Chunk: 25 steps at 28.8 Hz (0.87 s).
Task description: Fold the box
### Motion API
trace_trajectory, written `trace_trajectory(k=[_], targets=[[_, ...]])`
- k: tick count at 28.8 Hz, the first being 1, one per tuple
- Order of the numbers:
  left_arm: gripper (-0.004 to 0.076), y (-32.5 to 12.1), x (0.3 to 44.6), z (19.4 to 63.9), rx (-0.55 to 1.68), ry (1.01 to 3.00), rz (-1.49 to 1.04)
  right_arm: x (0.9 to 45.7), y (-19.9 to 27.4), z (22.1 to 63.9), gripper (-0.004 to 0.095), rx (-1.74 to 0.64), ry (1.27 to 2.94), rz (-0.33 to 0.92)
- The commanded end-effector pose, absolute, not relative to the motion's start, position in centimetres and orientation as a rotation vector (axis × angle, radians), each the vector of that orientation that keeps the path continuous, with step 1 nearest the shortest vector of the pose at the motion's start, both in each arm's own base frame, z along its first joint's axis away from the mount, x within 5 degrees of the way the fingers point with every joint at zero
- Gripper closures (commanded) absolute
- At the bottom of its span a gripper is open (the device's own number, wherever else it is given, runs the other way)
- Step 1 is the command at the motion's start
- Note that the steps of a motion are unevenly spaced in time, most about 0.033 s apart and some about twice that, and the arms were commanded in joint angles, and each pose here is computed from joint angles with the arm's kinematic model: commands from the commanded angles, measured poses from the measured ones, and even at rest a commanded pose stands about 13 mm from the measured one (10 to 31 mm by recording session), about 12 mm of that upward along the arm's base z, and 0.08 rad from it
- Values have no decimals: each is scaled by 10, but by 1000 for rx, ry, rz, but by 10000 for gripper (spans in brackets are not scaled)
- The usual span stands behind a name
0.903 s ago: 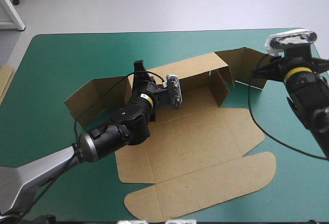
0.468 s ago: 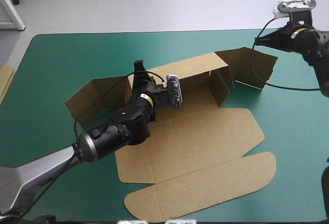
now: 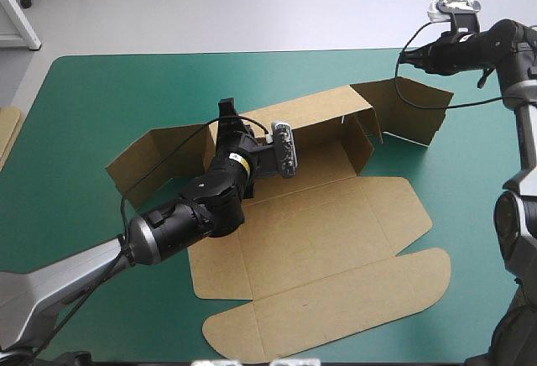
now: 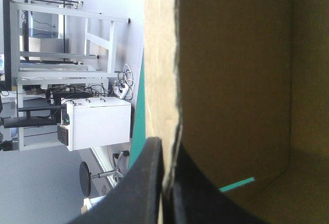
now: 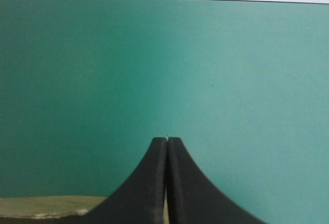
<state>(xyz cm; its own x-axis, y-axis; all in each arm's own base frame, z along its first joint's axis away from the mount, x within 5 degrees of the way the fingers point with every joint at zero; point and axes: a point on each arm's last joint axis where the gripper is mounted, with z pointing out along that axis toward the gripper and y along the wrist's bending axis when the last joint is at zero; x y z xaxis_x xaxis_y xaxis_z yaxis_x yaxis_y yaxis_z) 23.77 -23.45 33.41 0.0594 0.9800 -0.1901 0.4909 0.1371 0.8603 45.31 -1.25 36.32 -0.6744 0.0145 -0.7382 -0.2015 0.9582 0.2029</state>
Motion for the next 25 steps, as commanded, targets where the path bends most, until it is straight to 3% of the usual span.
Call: trace_trajectory(k=[1, 17, 25], targets=[[734, -234, 231, 356, 1427, 1489, 677, 450, -9, 391, 928, -159, 2173, 402], [734, -234, 232, 357, 1428, 1461, 706, 435, 11, 370, 926, -431, 2338, 677], [734, -235, 232, 357, 1426, 1457, 696, 402, 10, 362, 926, -449, 2371, 629]])
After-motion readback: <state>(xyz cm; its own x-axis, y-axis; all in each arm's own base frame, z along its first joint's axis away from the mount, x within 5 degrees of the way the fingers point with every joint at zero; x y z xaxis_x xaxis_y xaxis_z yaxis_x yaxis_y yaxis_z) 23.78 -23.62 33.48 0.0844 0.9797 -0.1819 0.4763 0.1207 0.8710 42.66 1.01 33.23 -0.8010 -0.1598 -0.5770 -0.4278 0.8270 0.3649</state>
